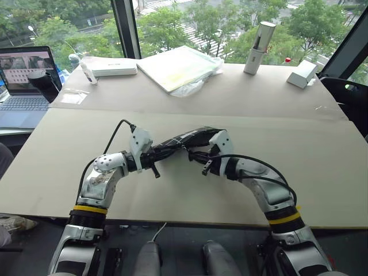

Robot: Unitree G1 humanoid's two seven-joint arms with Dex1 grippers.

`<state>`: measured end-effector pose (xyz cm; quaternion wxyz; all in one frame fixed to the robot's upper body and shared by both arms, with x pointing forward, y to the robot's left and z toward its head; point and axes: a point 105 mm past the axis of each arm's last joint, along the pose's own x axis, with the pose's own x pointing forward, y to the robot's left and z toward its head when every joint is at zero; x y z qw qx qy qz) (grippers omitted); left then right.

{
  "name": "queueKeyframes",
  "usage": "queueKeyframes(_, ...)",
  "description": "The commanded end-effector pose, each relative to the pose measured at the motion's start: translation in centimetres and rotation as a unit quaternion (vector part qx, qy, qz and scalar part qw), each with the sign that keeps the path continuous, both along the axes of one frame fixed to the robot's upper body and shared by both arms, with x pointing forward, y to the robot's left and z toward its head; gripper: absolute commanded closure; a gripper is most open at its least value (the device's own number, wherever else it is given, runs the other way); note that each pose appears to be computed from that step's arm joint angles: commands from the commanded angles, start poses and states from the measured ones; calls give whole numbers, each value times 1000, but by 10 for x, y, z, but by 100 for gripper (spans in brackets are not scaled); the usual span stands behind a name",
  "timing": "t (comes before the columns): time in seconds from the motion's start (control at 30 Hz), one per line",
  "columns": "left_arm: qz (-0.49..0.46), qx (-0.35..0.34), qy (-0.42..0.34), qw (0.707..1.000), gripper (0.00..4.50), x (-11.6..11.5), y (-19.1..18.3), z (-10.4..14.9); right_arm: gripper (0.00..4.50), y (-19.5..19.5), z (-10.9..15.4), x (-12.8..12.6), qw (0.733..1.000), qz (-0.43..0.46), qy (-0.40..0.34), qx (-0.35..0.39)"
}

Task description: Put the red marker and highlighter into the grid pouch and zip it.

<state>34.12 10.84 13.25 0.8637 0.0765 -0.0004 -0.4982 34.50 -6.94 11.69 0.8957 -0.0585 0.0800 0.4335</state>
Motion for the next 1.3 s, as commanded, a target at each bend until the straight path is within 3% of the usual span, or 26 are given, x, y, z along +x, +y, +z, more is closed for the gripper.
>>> queueKeyframes(0.03, -3, -5, -22, 1000, 450, 0, 1, 11, 440, -1, 9, -6, 1000, 7, -7, 16)
queueKeyframes(0.23, -6, -7, -24, 1000, 450, 1, -2, 13, 440, -5, 7, -2, 1000, -12, -9, 8)
queueKeyframes(0.47, -6, -5, -23, 1000, 450, 0, -1, 12, 440, -99, 25, 22, 988, -140, -46, -55)
queueKeyframes(0.73, -8, -2, -22, 1000, 450, 1, 0, 12, 440, -170, 33, 29, 966, -224, -64, -111)
queueKeyframes(0.9, -12, -1, -23, 1000, 450, 1, -2, 12, 440, -163, 28, 28, 971, -213, -61, -92)
queueKeyframes(1.0, -15, -2, -25, 1000, 450, 1, -4, 13, 370, -142, 24, 20, 984, -168, -39, -53)
queueKeyframes(1.23, -25, 0, -29, 999, 450, -1, -6, 13, 125, -138, 10, -3, 993, -112, 11, -48)
queueKeyframes(1.3, -31, 3, -34, 999, 450, -2, -7, 12, 125, -149, 9, -10, 992, -110, 16, -56)
